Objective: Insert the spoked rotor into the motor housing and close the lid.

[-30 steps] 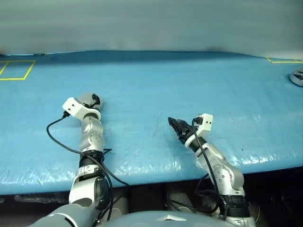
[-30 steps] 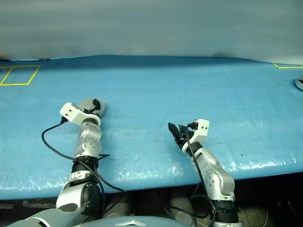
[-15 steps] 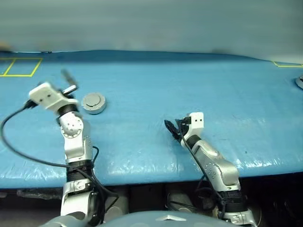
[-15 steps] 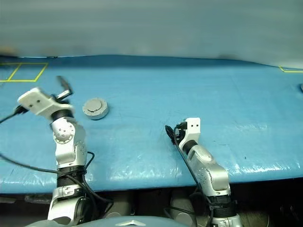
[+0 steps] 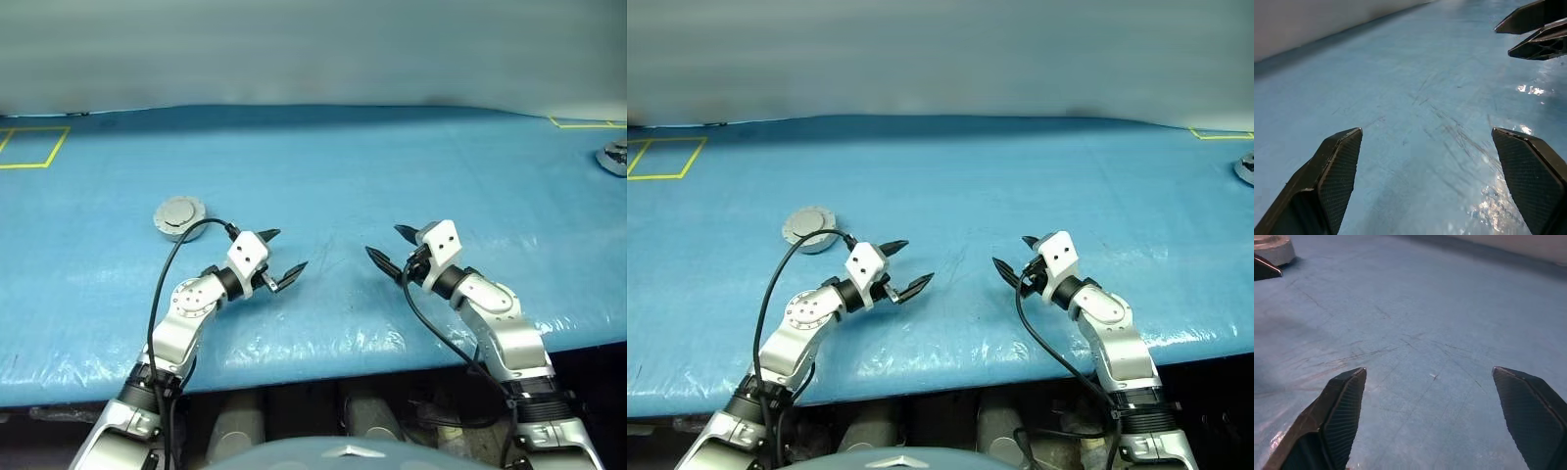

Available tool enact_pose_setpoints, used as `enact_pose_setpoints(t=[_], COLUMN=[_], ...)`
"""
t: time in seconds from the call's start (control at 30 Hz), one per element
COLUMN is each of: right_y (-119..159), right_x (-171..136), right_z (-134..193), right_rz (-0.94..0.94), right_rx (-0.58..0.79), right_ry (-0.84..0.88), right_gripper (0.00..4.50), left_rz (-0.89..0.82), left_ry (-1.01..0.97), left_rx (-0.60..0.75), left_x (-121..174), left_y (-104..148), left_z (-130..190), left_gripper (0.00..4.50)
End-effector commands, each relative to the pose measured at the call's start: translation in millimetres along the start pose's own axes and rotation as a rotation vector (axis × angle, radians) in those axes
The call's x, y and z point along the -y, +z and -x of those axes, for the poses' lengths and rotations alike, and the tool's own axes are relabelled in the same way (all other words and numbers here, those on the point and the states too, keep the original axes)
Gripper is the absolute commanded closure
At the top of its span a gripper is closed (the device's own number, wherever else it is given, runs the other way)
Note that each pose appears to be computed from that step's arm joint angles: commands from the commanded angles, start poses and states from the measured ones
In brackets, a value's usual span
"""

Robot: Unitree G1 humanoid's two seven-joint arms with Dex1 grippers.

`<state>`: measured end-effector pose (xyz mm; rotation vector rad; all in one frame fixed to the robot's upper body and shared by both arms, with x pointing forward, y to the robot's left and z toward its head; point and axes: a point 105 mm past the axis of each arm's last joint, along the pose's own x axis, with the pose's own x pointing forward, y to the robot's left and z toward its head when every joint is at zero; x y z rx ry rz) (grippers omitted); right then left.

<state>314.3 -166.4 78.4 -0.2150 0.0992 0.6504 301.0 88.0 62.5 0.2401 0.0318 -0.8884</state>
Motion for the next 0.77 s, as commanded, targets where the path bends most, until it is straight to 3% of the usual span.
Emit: enact_pose_setpoints(t=[0.03,0.77], right_y=[9.3,6.7], right_x=[1.9,3.9], right_z=[-2.8,-10.6], right_rz=[0.069,0.066], right_rx=[0.028,0.014], right_ry=[0.02,-0.026], right_gripper=[0.02,0.02], left_rz=[-0.008,0.015], left_ry=[-0.036,-0.036], left_rx=[0.057,0.078], left_x=[3.5,4.7], left_y=[15.2,19.0], left_z=[3.3,-0.6], left_gripper=[0.0,0.0])
